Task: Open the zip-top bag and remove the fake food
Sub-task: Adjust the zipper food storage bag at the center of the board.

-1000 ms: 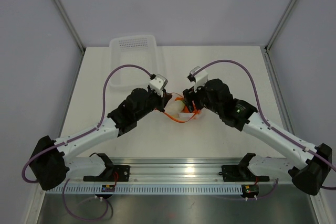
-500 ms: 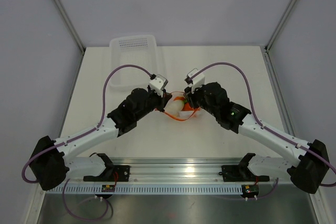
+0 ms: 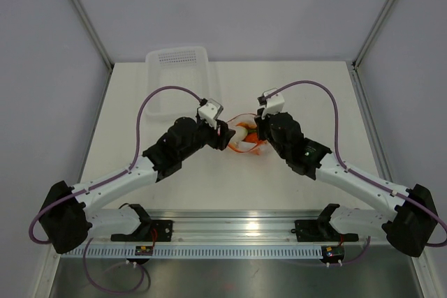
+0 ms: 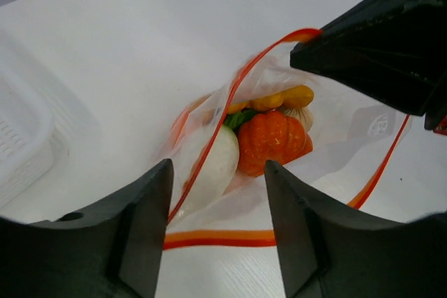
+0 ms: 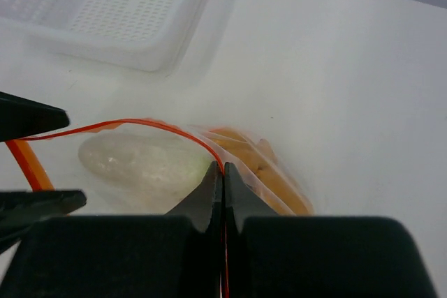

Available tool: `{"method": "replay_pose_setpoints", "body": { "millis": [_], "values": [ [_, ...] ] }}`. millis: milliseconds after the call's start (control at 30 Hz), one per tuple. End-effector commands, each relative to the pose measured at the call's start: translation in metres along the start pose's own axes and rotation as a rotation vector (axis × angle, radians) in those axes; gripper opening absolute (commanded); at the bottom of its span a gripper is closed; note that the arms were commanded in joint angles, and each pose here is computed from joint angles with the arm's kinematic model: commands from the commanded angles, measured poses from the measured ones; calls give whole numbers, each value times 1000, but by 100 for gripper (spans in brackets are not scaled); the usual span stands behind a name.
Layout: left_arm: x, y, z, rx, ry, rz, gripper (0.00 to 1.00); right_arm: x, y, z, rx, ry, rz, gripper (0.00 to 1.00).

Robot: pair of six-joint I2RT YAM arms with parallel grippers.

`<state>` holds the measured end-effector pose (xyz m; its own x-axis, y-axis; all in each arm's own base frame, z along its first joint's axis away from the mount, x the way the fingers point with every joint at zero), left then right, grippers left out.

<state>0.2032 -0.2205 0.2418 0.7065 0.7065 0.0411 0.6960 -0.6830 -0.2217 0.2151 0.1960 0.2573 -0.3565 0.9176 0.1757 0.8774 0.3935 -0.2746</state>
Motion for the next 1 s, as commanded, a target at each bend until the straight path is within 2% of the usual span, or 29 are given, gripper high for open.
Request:
{"method": "replay_pose_setpoints", "body": {
  "millis": [0,67,200,267,333,467,600,833,967],
  "values": [
    [0,-8,-24,-127,-9,14,65,-9,-1,-19,-117,76,189,0],
    [1,-13,-28,-152,-17,12,73,-13,0,-21,-141,73,249,0],
    [-4,-23,-35,-197,-7,71,78,-18,0,-21,-162,74,320,0],
    [-13,-22,-38,-202,43,83,78,-17,-2,-22,-165,77,285,0],
    [-28,-15,-38,-175,153,88,77,-14,-6,-21,-157,85,230,0],
    [-36,-1,-34,-120,285,55,73,-13,-15,-23,-152,97,176,0],
    [-34,8,-26,-137,392,52,70,-13,-28,-26,-178,102,102,0],
    [-33,32,-28,-120,464,10,61,-6,-35,-19,-128,53,-64,0],
    [-40,34,-25,-126,488,103,53,-4,-37,-17,-114,43,-117,0]
  ]
}}
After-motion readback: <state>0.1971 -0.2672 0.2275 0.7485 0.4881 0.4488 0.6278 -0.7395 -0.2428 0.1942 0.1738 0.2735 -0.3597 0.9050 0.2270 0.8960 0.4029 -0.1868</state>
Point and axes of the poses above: each gripper's point midway between its finger pads, its own y axis out along the fingers, its own x axis along the line the jaws close on, z = x × y, the point moved 10 cm from there along -y, back along the fingers, and after that the axes turned 9 degrees about y, right-handed, at the moved point
